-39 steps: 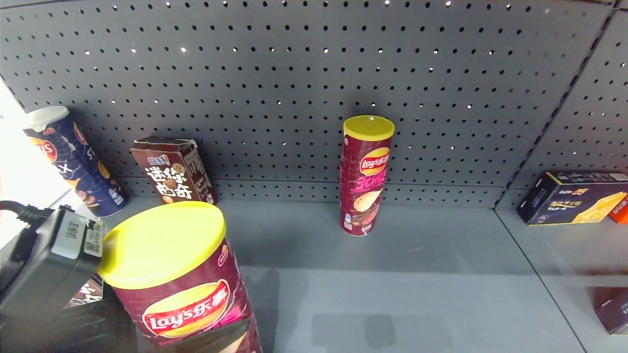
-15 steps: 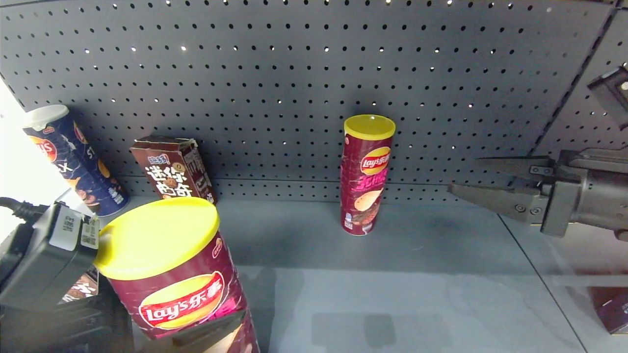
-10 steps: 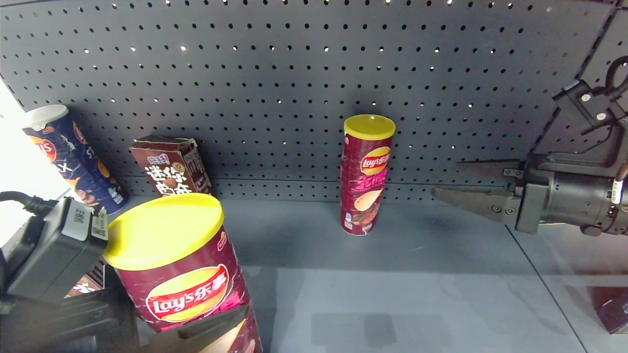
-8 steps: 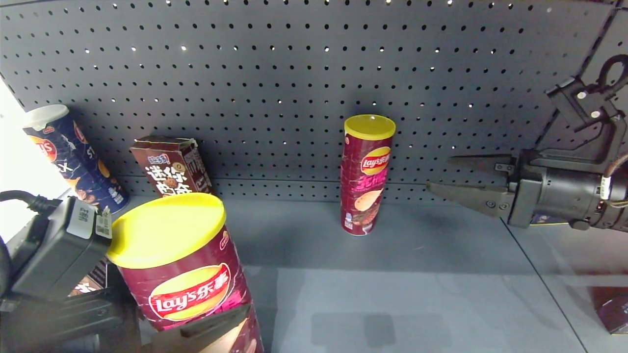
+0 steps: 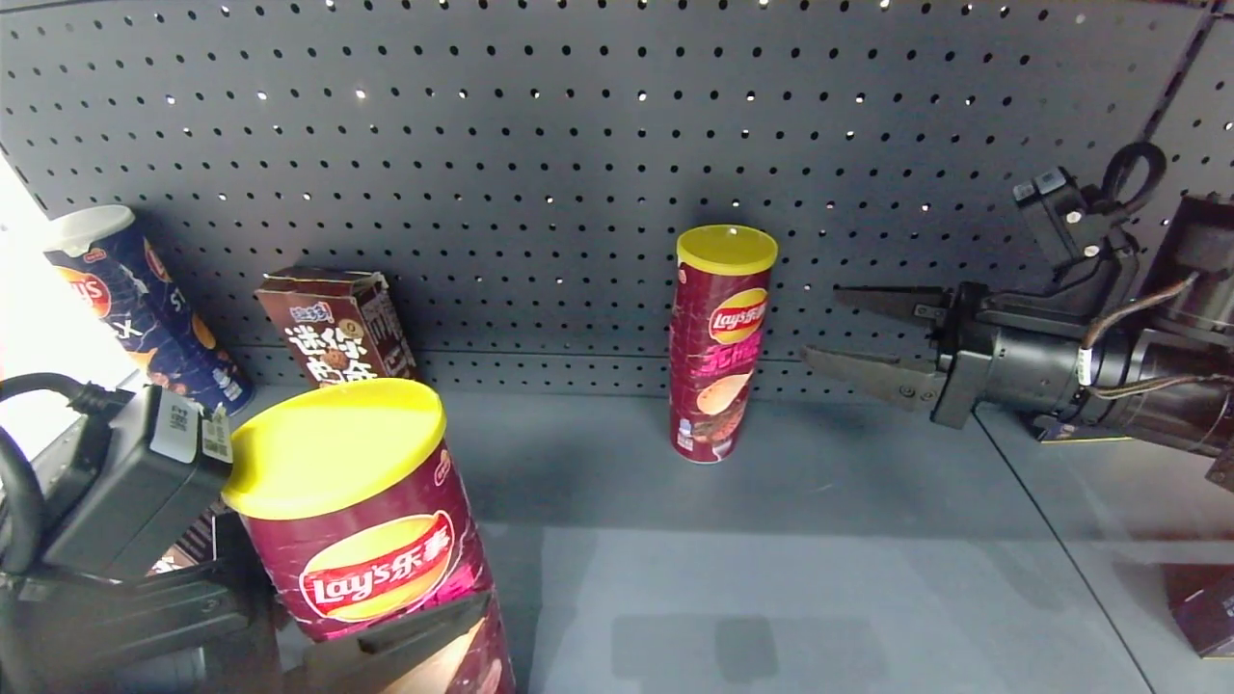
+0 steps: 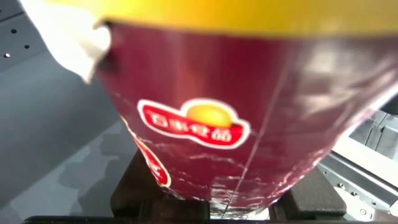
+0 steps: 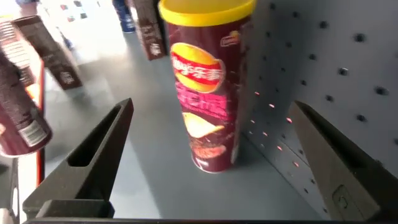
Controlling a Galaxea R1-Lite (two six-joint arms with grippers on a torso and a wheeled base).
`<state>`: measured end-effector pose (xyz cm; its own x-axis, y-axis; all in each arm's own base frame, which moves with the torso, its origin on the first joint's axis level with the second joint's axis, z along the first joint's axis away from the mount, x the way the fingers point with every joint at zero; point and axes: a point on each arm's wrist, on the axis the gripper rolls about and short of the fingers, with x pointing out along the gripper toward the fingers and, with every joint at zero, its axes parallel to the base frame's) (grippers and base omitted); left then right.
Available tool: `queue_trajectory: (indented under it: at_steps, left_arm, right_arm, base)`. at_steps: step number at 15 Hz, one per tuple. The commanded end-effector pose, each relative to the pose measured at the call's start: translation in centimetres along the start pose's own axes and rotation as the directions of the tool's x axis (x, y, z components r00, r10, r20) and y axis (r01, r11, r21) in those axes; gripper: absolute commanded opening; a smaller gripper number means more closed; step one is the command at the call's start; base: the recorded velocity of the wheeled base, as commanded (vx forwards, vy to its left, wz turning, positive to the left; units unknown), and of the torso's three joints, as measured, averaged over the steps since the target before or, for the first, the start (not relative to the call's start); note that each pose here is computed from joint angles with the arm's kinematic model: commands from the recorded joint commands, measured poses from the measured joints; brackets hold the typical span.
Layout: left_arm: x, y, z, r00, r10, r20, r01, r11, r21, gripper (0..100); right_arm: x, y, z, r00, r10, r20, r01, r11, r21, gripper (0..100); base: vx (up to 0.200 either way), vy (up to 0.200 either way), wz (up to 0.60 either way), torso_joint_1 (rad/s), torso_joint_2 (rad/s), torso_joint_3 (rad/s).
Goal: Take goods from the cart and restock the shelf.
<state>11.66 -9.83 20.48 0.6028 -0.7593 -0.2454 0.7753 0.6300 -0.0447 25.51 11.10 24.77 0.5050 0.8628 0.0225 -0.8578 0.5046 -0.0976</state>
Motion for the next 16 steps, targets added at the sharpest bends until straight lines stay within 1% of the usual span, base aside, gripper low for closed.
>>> queue_trajectory:
  at_steps: [1, 3, 5, 10, 16]
  left_arm:
    - [0.1, 0.1, -0.1, 1.000, 0.001, -0.008, -0.001, 1.000, -0.002, 0]
    - [0.2, 0.1, -0.2, 1.000, 0.001, -0.009, -0.001, 1.000, -0.002, 0]
    - [0.2, 0.1, -0.2, 1.000, 0.001, -0.011, -0.001, 1.000, -0.002, 0]
    - [0.3, 0.1, -0.1, 1.000, 0.001, -0.012, -0.001, 1.000, -0.003, 0]
    - [0.3, 0.3, -0.2, 1.000, 0.014, -0.014, -0.014, 1.000, -0.007, 0]
  right_arm:
    - [0.7, -0.4, -0.9, 1.000, 0.022, -0.013, -0.022, 1.000, 0.013, 100]
    - [1.4, -0.8, -1.5, 0.999, 0.037, 0.001, -0.037, 0.999, 0.003, 100]
    - [1.8, -0.8, -1.7, 0.998, 0.059, -0.003, -0.059, 0.998, 0.008, 100]
    - [3.0, -1.3, -3.4, 0.996, 0.083, -0.029, -0.082, 0.996, 0.028, 100]
    - [4.1, -1.3, -4.9, 0.992, 0.111, -0.053, -0.108, 0.993, 0.052, 100]
  base:
    - [0.000, 0.000, 0.00, 0.000, 0.00, 0.000]
    - [0.000, 0.000, 0.00, 0.000, 0.00, 0.000]
    - [0.000, 0.000, 0.00, 0.000, 0.00, 0.000]
    - [0.000, 0.000, 0.00, 0.000, 0.00, 0.000]
    - [0.000, 0.000, 0.00, 0.000, 0.00, 0.000]
